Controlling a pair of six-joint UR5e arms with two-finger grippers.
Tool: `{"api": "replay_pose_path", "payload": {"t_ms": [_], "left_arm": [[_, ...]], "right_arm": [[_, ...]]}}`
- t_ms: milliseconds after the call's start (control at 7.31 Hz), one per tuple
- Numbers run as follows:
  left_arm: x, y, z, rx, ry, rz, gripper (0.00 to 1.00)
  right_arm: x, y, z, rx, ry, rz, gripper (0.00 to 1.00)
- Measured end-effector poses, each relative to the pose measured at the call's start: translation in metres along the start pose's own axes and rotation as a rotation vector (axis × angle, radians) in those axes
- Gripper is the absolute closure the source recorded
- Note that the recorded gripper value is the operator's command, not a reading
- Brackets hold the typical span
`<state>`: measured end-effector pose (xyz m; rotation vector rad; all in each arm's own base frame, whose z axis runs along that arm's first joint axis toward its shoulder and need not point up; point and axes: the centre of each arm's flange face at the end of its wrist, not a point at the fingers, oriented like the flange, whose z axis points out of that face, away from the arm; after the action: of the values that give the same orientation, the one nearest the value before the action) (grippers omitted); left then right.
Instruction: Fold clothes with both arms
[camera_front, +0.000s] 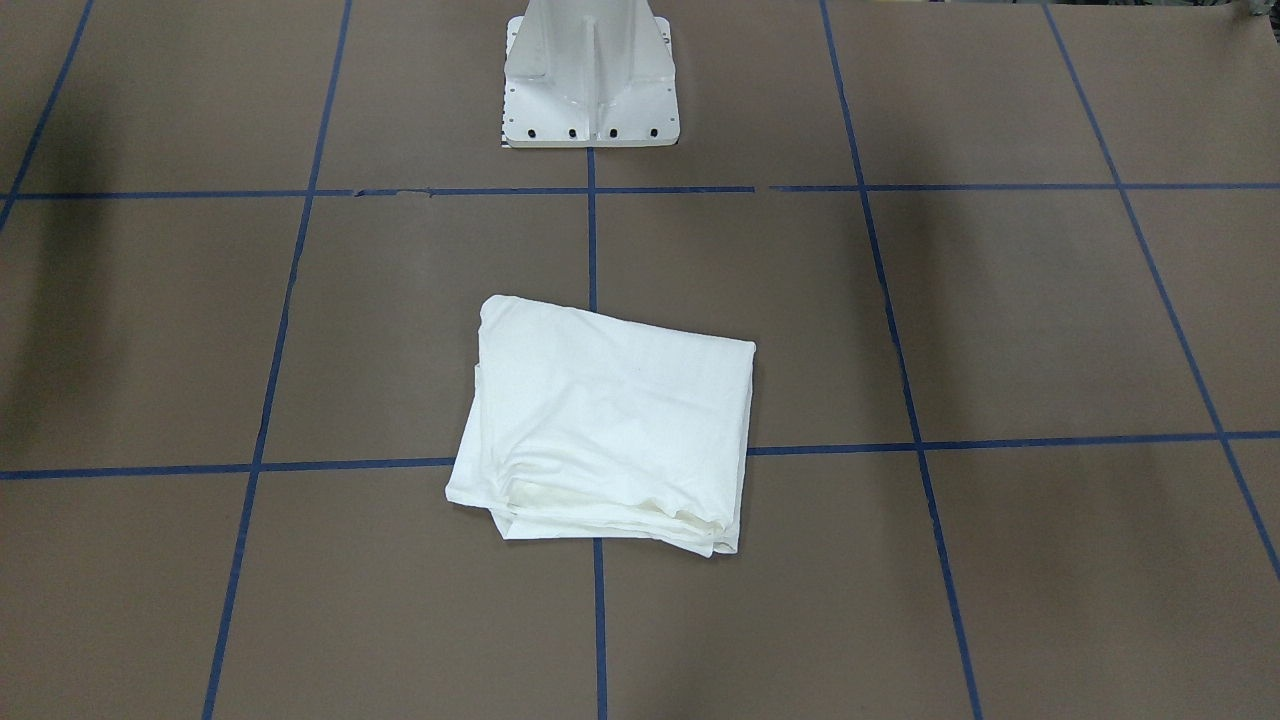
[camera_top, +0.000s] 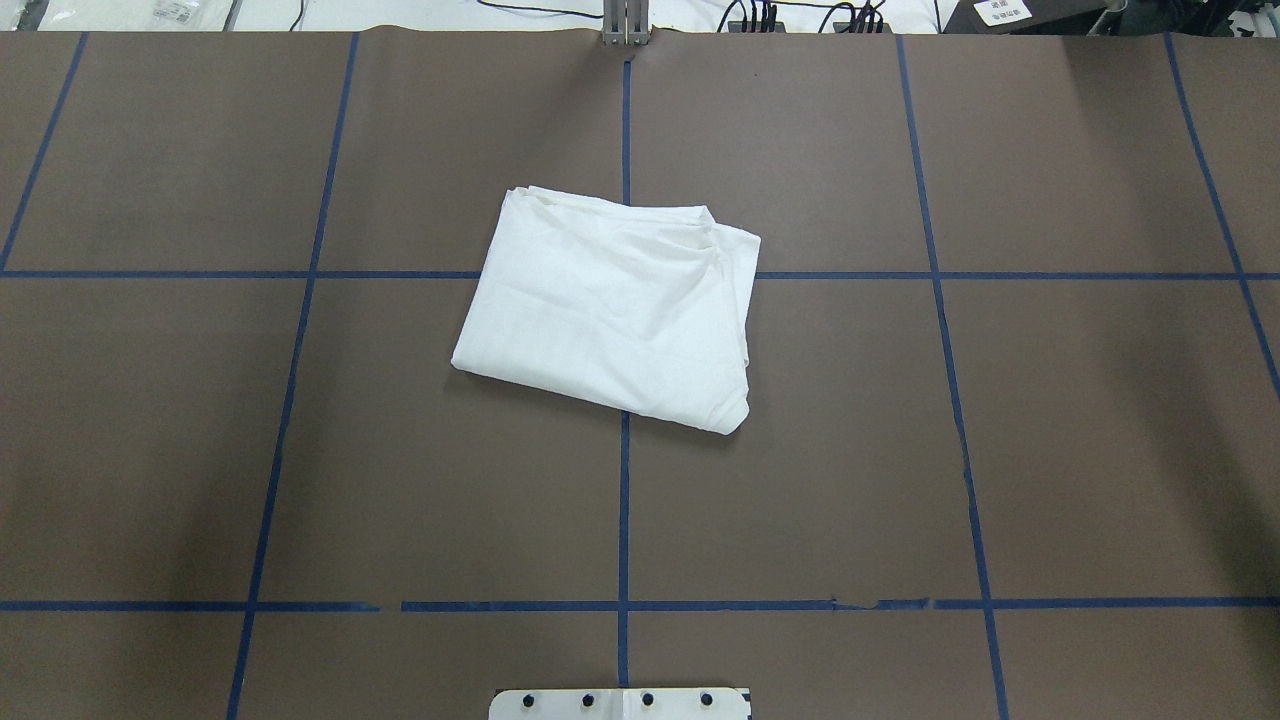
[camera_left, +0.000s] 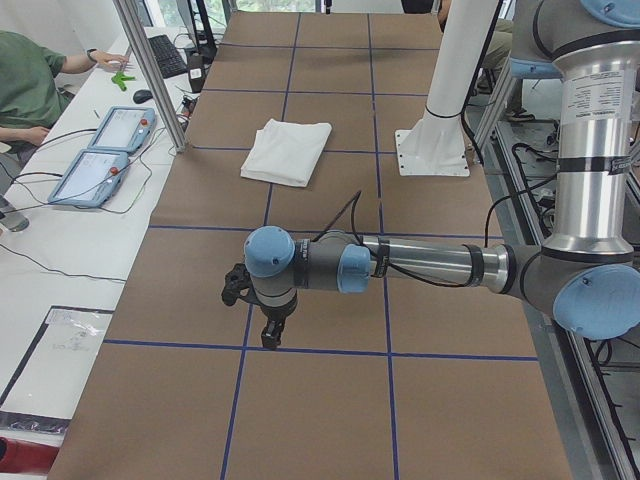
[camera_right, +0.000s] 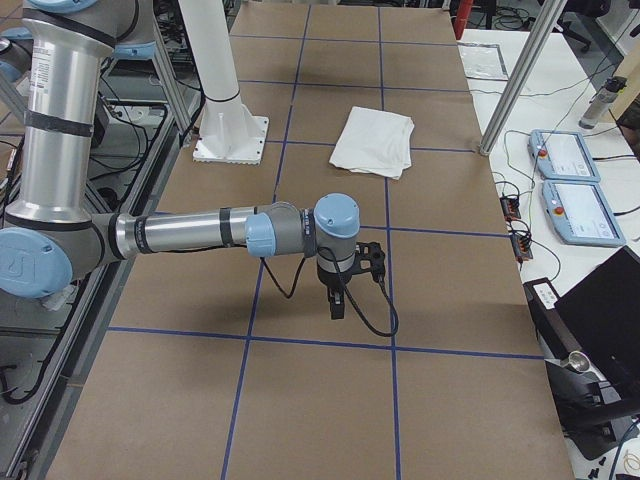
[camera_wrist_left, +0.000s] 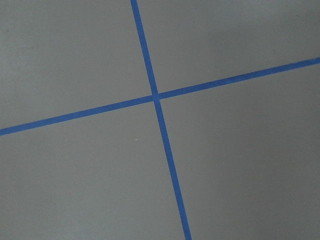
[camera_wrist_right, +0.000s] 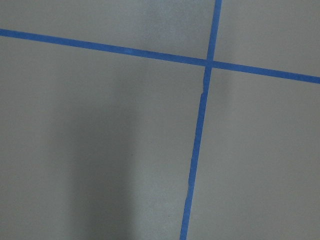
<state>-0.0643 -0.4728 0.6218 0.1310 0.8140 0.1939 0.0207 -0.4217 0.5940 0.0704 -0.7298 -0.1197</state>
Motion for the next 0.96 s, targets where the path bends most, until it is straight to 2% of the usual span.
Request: {"api": "replay_pose_path", "payload": {"t_ms": [958], "left_arm": [[0.004, 0.014, -0.001, 0.000, 0.000, -0.001, 0.00]], "right_arm": [[0.002, 0.002, 0.003, -0.007, -0.003, 0.008, 0.00]]}}
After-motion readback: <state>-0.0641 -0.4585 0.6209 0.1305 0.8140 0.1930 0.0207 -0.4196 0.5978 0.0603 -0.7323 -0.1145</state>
